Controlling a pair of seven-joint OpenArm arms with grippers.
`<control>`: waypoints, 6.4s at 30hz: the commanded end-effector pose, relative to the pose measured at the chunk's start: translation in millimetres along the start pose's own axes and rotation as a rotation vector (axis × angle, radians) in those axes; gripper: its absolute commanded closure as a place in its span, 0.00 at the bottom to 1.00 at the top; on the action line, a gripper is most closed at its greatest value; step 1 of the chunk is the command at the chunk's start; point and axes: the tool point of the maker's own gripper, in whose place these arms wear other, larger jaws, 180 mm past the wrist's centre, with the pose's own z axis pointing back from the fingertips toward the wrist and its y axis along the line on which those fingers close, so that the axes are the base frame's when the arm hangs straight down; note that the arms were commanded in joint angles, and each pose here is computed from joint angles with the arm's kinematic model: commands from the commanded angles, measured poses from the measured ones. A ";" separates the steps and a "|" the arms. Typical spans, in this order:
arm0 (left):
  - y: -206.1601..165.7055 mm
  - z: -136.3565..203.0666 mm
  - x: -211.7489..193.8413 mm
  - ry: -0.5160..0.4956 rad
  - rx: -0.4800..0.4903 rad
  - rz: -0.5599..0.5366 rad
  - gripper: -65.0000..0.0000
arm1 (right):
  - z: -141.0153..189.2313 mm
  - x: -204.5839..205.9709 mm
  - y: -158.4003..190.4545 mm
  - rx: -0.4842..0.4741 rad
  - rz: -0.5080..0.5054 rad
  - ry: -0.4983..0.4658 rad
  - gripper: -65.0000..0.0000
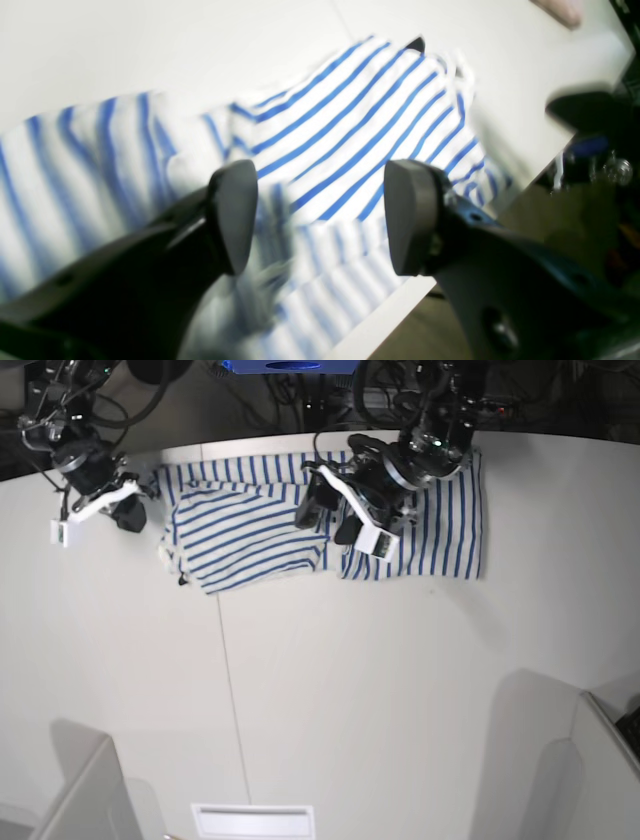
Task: Fold the T-shirt properly
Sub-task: 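Release the folded end with the left gripper and raise it away, then grasp the strip's other end with the right gripper and fold it onto the stack, then grasp the shirt edge with the left gripper and pull it toward the right gripper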
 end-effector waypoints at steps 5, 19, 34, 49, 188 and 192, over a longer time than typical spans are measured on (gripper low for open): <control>72.5 45.8 10.8 -0.063 0.183 0.051 1.00 | -2.2 21.4 5.4 0.025 0.025 0.014 1.00; 237.5 220.0 5.7 -0.099 0.766 0.072 1.00 | -37.4 19.9 -23.2 0.161 -0.170 0.246 0.32; 256.9 237.2 -11.4 -0.064 0.778 0.075 1.00 | -59.4 -57.6 -4.0 0.233 -0.146 0.511 0.32; 244.6 163.0 -40.9 0.124 0.709 -0.050 1.00 | -75.4 -83.0 7.3 0.251 -0.161 0.538 0.67; 97.9 108.9 10.2 -0.151 -0.059 0.189 0.07 | -56.4 -82.1 166.0 -0.055 0.219 0.211 1.00; 100.0 87.8 -6.5 -0.103 -0.076 0.300 0.07 | -54.6 -87.5 164.7 -0.058 0.217 0.225 1.00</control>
